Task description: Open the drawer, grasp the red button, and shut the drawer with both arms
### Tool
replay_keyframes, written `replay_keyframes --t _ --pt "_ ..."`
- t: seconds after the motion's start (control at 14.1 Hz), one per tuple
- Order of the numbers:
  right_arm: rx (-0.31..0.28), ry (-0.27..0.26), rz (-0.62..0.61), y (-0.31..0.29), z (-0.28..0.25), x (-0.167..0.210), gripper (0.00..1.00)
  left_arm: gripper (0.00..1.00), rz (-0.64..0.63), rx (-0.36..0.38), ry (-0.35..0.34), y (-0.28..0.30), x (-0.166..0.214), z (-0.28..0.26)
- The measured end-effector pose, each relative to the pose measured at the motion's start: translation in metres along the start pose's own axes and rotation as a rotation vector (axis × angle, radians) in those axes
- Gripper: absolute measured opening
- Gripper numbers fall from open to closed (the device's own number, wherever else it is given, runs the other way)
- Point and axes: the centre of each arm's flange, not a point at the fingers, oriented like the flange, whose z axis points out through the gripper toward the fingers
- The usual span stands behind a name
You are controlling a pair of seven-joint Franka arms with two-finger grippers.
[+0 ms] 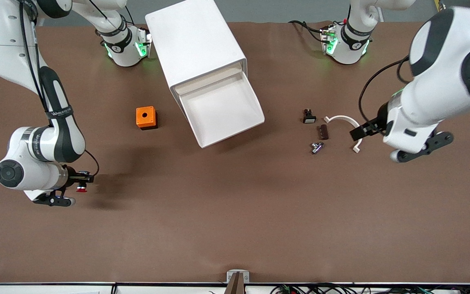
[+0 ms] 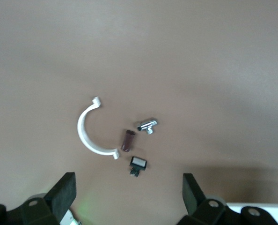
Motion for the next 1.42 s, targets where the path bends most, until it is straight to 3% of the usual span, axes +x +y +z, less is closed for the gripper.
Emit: replay_keyframes --t 0.36,0.78,1.42 --pt "0.003 0.016 -0.004 -0.003 0.019 0.003 0.42 1.0 0.103 0.006 0.003 0.074 0.01 0.083" --pt "0.006 0.031 0.0 0.0 0.034 -0.002 0.42 1.0 0.32 -0.066 0.088 0.103 0.013 0.135" --pt "0.01 0.025 0.02 0.016 0.047 -0.002 0.42 1.0 0.42 -0.1 0.113 0.169 -0.016 0.205"
